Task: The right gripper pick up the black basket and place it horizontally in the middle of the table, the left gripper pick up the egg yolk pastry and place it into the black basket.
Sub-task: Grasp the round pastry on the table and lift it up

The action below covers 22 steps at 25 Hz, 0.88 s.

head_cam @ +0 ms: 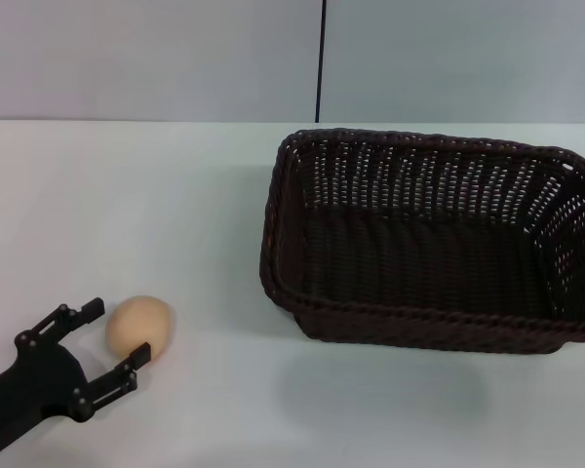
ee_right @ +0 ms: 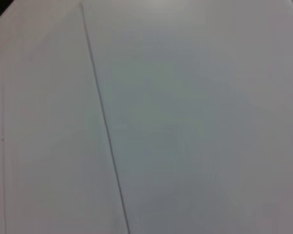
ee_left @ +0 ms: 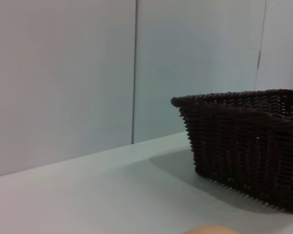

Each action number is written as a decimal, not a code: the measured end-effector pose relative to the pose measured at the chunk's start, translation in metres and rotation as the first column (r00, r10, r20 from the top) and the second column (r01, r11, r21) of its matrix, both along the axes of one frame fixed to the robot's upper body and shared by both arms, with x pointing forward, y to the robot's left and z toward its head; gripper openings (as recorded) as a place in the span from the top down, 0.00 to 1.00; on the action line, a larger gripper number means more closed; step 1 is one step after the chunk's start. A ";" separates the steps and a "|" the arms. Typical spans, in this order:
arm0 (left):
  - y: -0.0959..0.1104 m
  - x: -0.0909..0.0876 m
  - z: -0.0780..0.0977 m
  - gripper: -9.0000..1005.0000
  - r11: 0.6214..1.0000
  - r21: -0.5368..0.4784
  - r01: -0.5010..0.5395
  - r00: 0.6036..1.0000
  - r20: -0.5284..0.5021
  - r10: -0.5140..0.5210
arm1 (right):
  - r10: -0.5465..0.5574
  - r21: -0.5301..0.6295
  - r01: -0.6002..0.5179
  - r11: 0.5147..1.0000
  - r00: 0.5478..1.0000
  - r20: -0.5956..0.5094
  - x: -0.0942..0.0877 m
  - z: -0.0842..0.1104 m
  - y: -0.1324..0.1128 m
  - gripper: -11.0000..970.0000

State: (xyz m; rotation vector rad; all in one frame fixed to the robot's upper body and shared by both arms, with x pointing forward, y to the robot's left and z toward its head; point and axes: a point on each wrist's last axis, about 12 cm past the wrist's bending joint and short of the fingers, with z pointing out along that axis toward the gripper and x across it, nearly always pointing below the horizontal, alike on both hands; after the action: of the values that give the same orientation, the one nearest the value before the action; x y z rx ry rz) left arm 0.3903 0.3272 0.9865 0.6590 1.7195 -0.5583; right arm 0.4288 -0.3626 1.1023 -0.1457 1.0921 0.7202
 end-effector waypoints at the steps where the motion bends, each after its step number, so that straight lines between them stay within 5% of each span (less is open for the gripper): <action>1: 0.000 0.000 0.000 0.21 1.000 0.000 0.000 1.000 0.000 0.000 | -0.002 0.012 0.002 1.000 1.000 -0.009 -0.002 -0.003 0.000 0.25; 8: -0.005 0.002 -0.001 0.21 0.999 0.009 0.051 0.999 -0.007 -0.051 | -0.100 0.059 0.101 0.993 0.995 -0.024 -0.013 -0.025 0.004 0.25; 22: -0.015 0.018 0.003 0.66 0.998 -0.011 0.069 0.998 0.014 -0.069 | -0.455 0.117 0.459 0.881 0.888 -0.061 -0.058 -0.061 0.013 0.25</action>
State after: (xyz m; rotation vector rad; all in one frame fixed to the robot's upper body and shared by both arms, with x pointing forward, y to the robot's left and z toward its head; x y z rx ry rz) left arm 0.4085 0.3117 0.9890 0.7151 1.6844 -0.6099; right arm 0.3712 -0.3498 1.0416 0.2323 1.0541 0.3623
